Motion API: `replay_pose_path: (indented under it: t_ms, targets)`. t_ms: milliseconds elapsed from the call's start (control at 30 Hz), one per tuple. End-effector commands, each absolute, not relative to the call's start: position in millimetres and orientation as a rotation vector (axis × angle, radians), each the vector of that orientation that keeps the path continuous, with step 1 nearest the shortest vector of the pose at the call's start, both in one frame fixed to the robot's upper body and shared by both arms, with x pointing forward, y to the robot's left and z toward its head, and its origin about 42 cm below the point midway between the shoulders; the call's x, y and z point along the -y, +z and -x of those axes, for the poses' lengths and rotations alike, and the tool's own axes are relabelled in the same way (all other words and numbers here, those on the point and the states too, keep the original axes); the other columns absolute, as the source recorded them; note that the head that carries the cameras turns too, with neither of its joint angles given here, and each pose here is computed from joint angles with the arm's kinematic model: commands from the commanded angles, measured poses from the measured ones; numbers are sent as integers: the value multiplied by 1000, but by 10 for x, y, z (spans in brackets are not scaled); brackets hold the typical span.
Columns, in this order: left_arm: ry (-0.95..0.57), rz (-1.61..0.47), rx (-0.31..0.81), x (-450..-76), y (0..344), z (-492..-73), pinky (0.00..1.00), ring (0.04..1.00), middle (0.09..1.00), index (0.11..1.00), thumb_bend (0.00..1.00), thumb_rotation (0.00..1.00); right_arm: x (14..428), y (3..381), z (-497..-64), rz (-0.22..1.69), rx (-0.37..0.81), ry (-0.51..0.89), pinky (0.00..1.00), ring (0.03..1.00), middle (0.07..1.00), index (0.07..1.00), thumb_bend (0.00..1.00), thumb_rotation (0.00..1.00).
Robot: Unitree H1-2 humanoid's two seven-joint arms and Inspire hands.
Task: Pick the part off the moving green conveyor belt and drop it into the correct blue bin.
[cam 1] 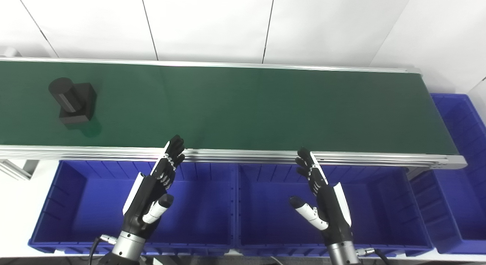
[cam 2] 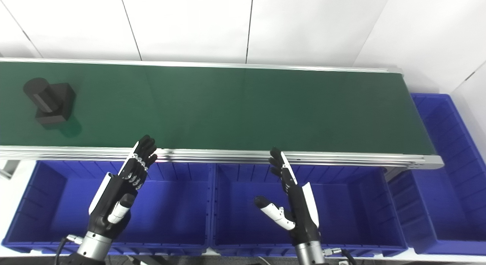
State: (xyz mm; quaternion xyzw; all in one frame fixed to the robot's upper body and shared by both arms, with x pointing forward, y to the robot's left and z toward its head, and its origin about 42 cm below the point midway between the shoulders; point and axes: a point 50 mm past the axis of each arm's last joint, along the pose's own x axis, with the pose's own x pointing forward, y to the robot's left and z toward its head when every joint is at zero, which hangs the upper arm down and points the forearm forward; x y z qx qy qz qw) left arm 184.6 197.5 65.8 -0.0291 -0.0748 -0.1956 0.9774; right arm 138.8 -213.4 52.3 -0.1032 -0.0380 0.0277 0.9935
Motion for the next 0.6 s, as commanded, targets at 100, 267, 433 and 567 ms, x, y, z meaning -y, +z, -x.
replay_pose_path:
  t_ms: [100, 267, 433, 567]
  targets:
    - [-400, 47, 202, -1963, 665, -1855, 1000, 1000, 1000, 1000, 875, 802, 2134, 600, -1348, 210, 132, 48, 874, 922, 945, 965, 718, 783]
    - [-381, 20, 166, -1909, 553, -1747, 966, 978, 993, 985, 874, 794, 2188, 523, -1276, 204, 102, 62, 882, 930, 961, 973, 668, 754]
    - [-385, 11, 138, -1844, 486, -1707, 957, 978, 998, 985, 900, 791, 2227, 458, -1230, 204, 77, 63, 887, 933, 961, 976, 652, 752]
    - [-380, 1, 116, -1791, 430, -1685, 932, 973, 994, 975, 908, 791, 2276, 398, -1206, 217, 57, 65, 900, 935, 956, 988, 632, 772]
